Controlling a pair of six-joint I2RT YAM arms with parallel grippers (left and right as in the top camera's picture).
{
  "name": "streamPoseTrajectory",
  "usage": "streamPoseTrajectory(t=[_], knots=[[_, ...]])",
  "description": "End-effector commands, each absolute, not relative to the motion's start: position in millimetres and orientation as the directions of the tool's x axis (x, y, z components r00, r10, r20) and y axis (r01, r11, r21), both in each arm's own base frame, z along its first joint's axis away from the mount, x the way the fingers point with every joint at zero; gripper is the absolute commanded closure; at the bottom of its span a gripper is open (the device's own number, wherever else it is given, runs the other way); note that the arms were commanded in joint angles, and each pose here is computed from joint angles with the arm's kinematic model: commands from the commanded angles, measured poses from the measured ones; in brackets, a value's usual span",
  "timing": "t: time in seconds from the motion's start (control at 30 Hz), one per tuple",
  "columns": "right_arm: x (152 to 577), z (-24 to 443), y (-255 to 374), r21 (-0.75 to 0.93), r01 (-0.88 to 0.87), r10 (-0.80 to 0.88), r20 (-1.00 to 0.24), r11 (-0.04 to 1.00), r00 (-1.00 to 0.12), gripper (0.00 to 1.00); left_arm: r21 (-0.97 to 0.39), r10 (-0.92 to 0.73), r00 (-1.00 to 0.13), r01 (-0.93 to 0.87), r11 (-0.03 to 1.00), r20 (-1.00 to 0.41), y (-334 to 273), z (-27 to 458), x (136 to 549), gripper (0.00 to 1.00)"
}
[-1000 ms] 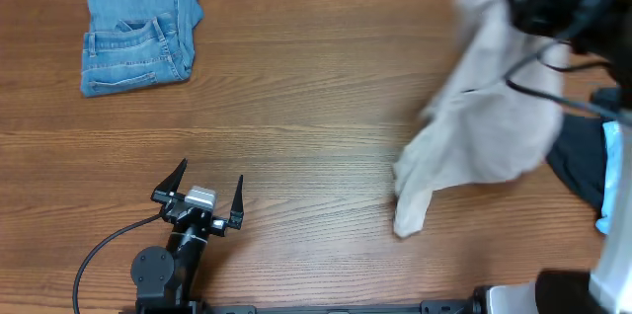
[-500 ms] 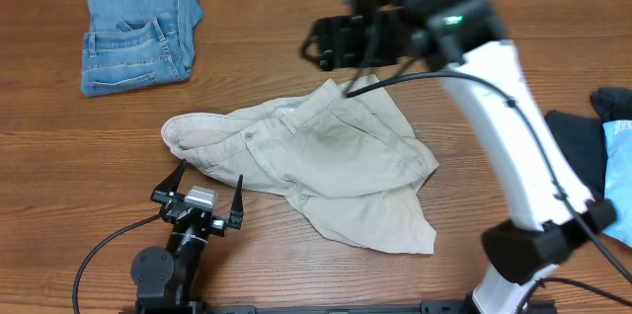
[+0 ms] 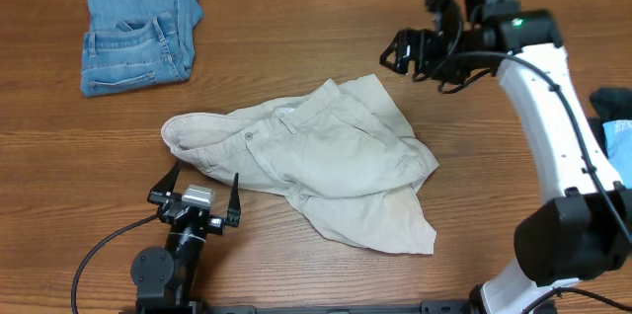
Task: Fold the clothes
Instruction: 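Lift the beige pants and drag them to the table center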
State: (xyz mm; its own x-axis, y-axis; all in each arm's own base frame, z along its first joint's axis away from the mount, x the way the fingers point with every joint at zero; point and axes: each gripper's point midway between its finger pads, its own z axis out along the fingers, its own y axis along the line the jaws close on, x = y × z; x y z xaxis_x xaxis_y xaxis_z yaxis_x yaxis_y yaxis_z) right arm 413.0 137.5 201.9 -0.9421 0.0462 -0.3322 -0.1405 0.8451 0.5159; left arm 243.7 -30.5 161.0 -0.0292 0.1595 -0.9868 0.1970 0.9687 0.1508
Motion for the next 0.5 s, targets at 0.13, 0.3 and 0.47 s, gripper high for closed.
streamPoseTrajectory(t=[0.13,0.3,0.47], knots=[[397,155,212,0.546,-0.336,-0.127,-0.385,0.768,-0.914,0.11,0.172,0.178,-0.031,0.147,0.974,-0.983,-21,161,245,0.00],[409,105,232,0.531,-0.235,-0.075,-0.305,0.814,-0.949,0.11,0.165,0.172,-0.031,0.151,0.975,-0.985,-22,161,245,0.00],[426,65,238,0.547,-0.177,-0.030,-0.267,0.818,-0.963,0.11,0.165,0.172,-0.031,0.151,0.975,-0.985,-22,161,245,0.00]])
